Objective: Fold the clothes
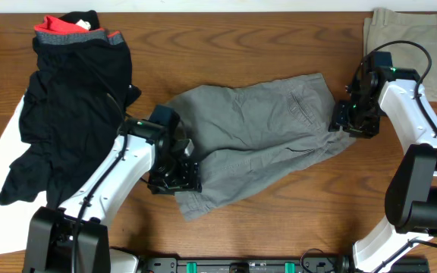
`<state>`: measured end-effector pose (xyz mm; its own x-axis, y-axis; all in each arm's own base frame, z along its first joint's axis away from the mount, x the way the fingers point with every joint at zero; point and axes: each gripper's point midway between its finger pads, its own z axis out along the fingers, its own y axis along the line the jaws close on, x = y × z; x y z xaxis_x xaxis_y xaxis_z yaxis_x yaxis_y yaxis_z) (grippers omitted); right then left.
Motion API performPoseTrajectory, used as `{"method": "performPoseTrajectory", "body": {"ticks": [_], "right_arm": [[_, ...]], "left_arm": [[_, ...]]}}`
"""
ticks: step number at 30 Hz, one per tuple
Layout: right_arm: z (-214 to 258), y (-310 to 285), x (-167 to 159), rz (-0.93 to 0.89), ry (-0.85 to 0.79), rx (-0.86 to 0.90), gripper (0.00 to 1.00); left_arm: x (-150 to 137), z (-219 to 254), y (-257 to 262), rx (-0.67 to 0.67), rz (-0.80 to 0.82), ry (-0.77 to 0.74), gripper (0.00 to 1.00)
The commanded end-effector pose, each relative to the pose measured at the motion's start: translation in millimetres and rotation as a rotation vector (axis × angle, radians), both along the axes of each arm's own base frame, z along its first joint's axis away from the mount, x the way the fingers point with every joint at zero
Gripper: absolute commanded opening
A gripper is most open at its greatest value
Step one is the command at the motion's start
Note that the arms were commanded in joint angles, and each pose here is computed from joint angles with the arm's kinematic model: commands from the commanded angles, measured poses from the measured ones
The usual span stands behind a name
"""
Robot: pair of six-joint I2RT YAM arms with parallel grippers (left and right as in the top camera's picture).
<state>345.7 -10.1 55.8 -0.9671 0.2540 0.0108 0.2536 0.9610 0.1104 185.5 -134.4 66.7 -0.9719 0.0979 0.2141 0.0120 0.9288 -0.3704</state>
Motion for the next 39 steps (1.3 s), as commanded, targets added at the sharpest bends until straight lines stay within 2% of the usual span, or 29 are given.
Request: {"method": "performPoseTrajectory", "body": {"ticks": [1, 3, 4, 7, 8, 11, 18, 19, 20, 22, 26, 28, 31, 35, 37, 39], "right_arm": [[1, -2, 2, 0.029, -0.019, -0.003, 0.54], [2, 5, 6, 0.09, -0.041, 0.019, 0.52], [4, 8, 8, 0.113, -0.051, 0.022, 0.52], [10, 15, 16, 0.15, -0.081, 0.018, 0.53], [13, 16, 20, 0.156, -0.093, 0.016, 0.53], [23, 18, 31, 0.161, -0.131, 0.013, 0.56], [29, 18, 38, 0.159, -0.156, 0.009, 0.64], [29, 18, 38, 0.159, -0.156, 0.009, 0.65], [29, 18, 38, 0.159, -0.156, 0.009, 0.66], [29, 18, 38, 0.158, -0.156, 0.009, 0.68], [29, 17, 39, 0.158, -0.159, 0.009, 0.69], [29, 18, 40, 0.157, -0.162, 0.01, 0.6], [34, 22, 44, 0.165, -0.186, 0.007, 0.55], [57, 32, 57, 0.204, -0.256, 0.001, 0.52], [70, 38, 63, 0.219, -0.285, 0.001, 0.47], [80, 46, 66, 0.237, -0.298, 0.002, 0.35]], "left_arm": [[-3, 2, -7, -0.036, -0.005, 0.011, 0.47], [-1, 3, -7, -0.038, -0.005, 0.004, 0.28], [0, 4, -8, -0.039, -0.006, -0.001, 0.24], [5, 8, -9, -0.045, -0.01, -0.019, 0.18], [6, 9, -10, -0.046, -0.01, -0.022, 0.13], [2, 9, -8, -0.039, -0.01, -0.001, 0.06], [-28, 15, 1, 0.018, 0.035, 0.149, 0.06], [-34, 17, 2, 0.027, 0.031, 0.173, 0.17], [-39, 18, 3, 0.034, 0.027, 0.192, 0.49], [-48, 19, 0, 0.031, 0.015, 0.223, 1.0], [-58, 15, -6, 0.03, -0.031, 0.233, 0.98], [-57, 14, -10, 0.025, -0.052, 0.214, 1.0], [-49, 11, -18, 0.003, -0.08, 0.162, 0.86], [-24, 12, -29, -0.046, -0.092, 0.044, 0.66], [-9, 15, -34, -0.066, -0.088, -0.016, 0.56], [3, 18, -36, -0.076, -0.082, -0.063, 0.45]]}}
